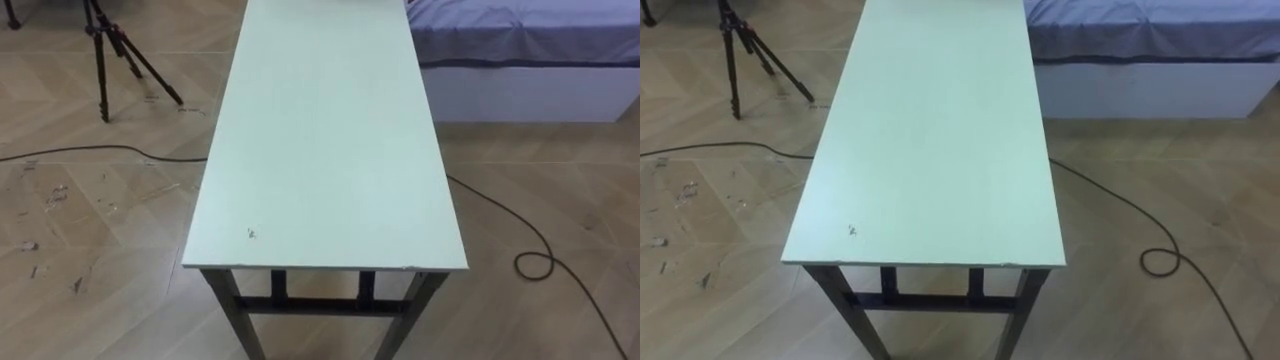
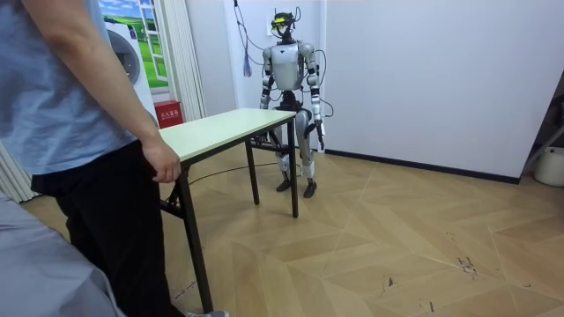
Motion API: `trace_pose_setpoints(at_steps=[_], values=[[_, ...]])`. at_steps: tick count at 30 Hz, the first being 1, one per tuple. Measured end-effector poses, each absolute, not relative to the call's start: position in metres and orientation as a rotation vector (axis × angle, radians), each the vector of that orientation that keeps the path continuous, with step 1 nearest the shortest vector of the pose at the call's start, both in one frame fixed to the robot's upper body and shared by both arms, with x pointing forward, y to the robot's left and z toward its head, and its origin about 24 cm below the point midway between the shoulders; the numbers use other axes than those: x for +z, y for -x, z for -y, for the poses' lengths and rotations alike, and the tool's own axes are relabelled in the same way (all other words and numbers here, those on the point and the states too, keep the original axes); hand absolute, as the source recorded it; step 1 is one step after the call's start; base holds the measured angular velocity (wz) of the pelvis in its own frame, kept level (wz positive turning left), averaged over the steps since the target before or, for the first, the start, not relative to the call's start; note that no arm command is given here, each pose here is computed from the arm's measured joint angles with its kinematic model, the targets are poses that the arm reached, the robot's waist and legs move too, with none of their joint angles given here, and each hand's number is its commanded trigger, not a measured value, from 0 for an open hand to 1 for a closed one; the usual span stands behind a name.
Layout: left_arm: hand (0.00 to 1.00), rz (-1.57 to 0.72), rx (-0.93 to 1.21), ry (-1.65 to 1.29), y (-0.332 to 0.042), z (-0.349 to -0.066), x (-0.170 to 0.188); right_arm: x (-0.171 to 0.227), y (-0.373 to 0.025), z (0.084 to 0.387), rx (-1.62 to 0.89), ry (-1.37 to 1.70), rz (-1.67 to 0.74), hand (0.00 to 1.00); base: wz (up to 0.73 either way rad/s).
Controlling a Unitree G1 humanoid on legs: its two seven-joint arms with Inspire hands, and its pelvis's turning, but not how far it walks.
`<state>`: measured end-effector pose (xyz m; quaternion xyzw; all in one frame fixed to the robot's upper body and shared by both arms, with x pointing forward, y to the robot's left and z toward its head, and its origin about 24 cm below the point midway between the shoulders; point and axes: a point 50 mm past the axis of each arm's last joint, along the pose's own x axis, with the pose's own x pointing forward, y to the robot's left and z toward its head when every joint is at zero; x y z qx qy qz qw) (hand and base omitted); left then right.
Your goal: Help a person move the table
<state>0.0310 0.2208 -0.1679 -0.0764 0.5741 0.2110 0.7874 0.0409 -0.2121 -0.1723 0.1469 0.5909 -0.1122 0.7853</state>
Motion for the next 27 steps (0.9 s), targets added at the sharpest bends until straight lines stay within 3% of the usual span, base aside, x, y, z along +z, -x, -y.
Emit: trace_pose_setpoints(at_steps=[6,15,21,27], values=[[0.0,-1.199,0.456,0.319,-0.034,-0.217,-0.168,-0.171,-0.043,0.212,-0.242,-0.405,-1.234,0.0,-0.03],[0.0,-1.045,0.335,0.543,-0.061,-0.203,-0.159,-0.146,-0.084,0.205,-0.128,-0.549,-0.936,0.0,0.02],[0.0,-0.864,0.189,0.735,-0.084,-0.183,-0.138,-0.117,-0.094,0.181,0.003,-0.749,-0.728,0.0,-0.02],[0.0,-0.624,-0.005,1.018,-0.113,-0.146,-0.096,-0.083,-0.11,0.144,0.194,-0.981,-0.538,0.0,-0.01]])
